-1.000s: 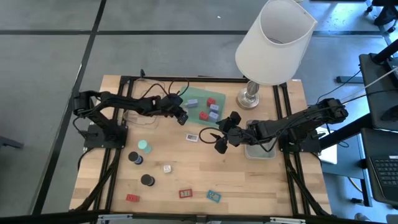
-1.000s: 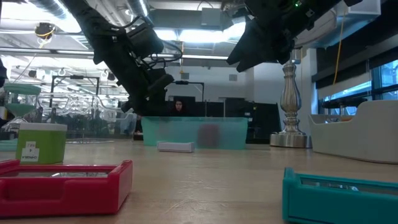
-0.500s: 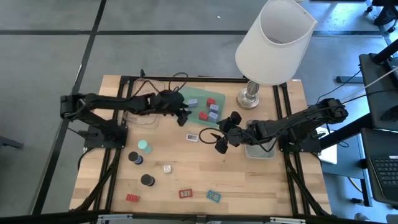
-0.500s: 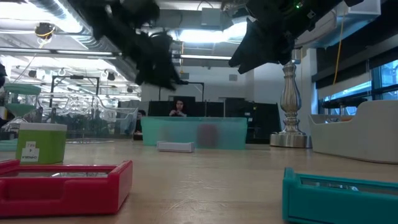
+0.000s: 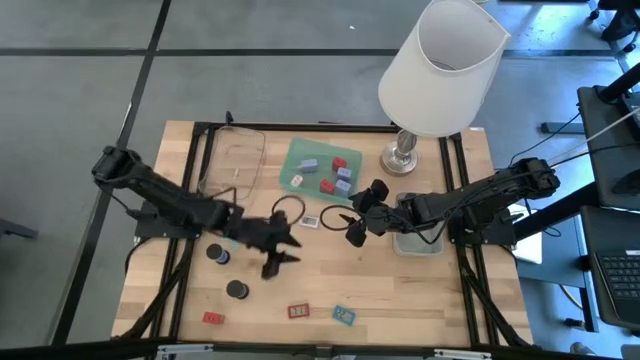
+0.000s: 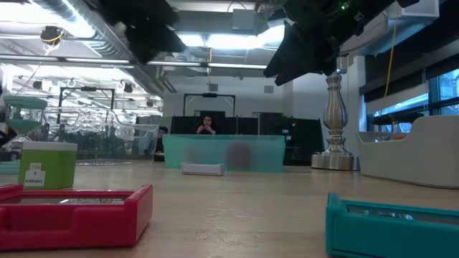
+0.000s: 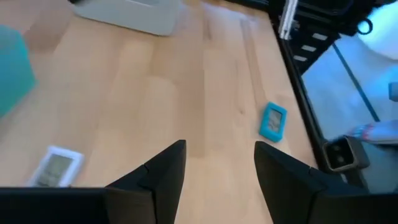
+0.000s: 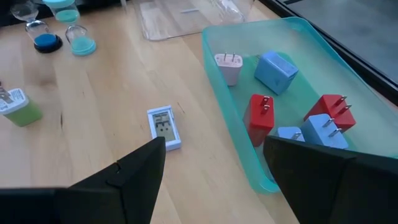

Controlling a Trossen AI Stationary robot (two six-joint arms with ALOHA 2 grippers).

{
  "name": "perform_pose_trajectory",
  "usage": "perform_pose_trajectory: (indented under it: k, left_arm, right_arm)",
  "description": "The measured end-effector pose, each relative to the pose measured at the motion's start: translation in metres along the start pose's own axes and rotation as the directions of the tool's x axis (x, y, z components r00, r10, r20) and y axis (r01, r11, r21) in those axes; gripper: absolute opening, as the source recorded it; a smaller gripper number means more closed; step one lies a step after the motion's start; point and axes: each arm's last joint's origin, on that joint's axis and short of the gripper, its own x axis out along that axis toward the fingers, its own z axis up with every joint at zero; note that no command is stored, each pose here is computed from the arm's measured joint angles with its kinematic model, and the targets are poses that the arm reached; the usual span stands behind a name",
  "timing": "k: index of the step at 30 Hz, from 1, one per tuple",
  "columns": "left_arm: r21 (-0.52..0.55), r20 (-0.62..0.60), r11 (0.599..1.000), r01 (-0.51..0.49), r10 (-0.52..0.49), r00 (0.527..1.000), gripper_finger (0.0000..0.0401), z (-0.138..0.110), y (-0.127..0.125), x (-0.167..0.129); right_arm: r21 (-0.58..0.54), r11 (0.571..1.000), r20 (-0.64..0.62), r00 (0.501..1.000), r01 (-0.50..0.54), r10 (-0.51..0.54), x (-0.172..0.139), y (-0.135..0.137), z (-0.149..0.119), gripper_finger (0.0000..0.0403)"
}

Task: Pick & Place Office items
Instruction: Put the green charger adapter into the green bin

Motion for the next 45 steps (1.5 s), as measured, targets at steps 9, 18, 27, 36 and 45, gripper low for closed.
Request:
perform_pose_trajectory:
  k: [9,18,27,36,45]
  left_arm:
    - [-0.058,-0.118,0.993,-0.105,0.098,0.988,0.0241,-0.032,-0.027,-0.009]
    - [0.057,-0.227,0.989,-0.133,0.143,0.963,0.0267,-0.053,-0.036,-0.018]
    - [0.026,-0.286,0.985,-0.171,0.171,0.943,0.0267,-0.078,-0.031,-0.018]
    - [-0.021,-0.295,0.982,-0.187,0.173,0.94,0.0267,-0.09,-0.024,-0.015]
    - [0.0,-0.307,0.986,-0.168,0.16,0.938,0.0267,-0.104,-0.03,-0.004]
  right_arm:
    - [0.026,1.0,-0.001,1.0,-0.003,0.003,0.0,0.0,0.0,0.0276]
    - [0.028,1.0,-0.001,1.0,-0.003,0.003,0.0,0.0,0.0,0.0276]
    - [0.027,1.0,-0.002,1.0,-0.003,0.003,0.0,0.0,0.0,0.0276]
    - [0.027,1.0,-0.001,1.0,-0.003,0.003,0.0,0.0,0.0,0.0276]
    - [0.027,1.0,-0.001,1.0,-0.003,0.003,0.0,0.0,0.0,0.0276]
